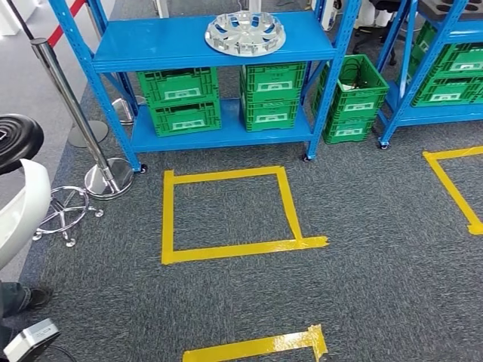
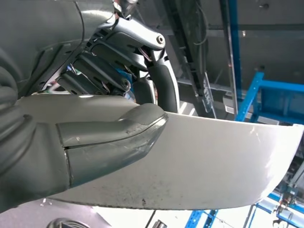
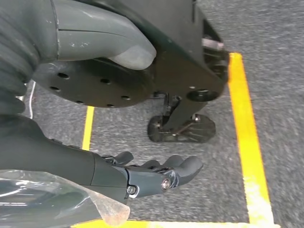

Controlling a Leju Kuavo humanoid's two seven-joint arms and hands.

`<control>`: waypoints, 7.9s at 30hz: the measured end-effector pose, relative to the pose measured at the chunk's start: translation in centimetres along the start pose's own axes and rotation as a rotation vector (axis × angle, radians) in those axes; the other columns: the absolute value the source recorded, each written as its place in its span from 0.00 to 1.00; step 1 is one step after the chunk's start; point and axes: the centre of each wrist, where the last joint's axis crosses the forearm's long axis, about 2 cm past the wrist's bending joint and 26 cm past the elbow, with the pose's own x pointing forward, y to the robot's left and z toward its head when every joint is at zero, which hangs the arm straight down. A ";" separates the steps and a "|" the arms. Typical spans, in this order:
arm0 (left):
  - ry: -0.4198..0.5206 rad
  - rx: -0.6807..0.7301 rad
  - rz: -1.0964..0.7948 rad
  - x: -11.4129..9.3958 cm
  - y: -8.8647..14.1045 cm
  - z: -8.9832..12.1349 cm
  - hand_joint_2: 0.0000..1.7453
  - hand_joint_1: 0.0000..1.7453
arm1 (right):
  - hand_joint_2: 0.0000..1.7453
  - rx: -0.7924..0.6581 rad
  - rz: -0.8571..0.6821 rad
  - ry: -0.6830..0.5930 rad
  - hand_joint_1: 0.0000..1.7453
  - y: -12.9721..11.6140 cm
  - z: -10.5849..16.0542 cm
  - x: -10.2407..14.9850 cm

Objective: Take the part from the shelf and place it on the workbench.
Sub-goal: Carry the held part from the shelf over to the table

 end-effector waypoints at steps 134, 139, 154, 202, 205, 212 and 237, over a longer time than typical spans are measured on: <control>-0.031 -0.048 0.056 0.4 -3.5 -1.6 1.00 1.00 | 1.00 -0.036 0.082 -0.051 0.00 -0.9 0.2 -0.4; -0.058 -0.046 0.062 0.6 -4.1 -2.2 1.00 1.00 | 1.00 -0.008 0.081 -0.171 0.00 -1.1 0.3 -0.6; -0.072 -0.043 0.077 1.1 -4.5 -2.6 1.00 1.00 | 1.00 0.135 0.277 -0.371 0.00 -0.8 -0.3 0.6; -0.133 -0.030 0.097 1.1 -8.0 -5.3 1.00 1.00 | 1.00 0.003 0.118 0.154 0.00 -1.3 0.4 -1.0; -0.132 -0.033 0.097 1.1 -8.0 -5.2 1.00 1.00 | 1.00 0.006 0.120 0.152 0.00 -1.2 0.4 -0.9; -0.135 -0.032 0.096 1.0 -8.1 -5.3 1.00 1.00 | 1.00 0.012 0.123 0.145 0.00 -0.9 0.3 -0.8; -0.124 -0.059 0.098 0.8 -7.9 -4.3 1.00 1.00 | 1.00 0.035 0.151 0.100 0.00 -0.7 0.6 -1.4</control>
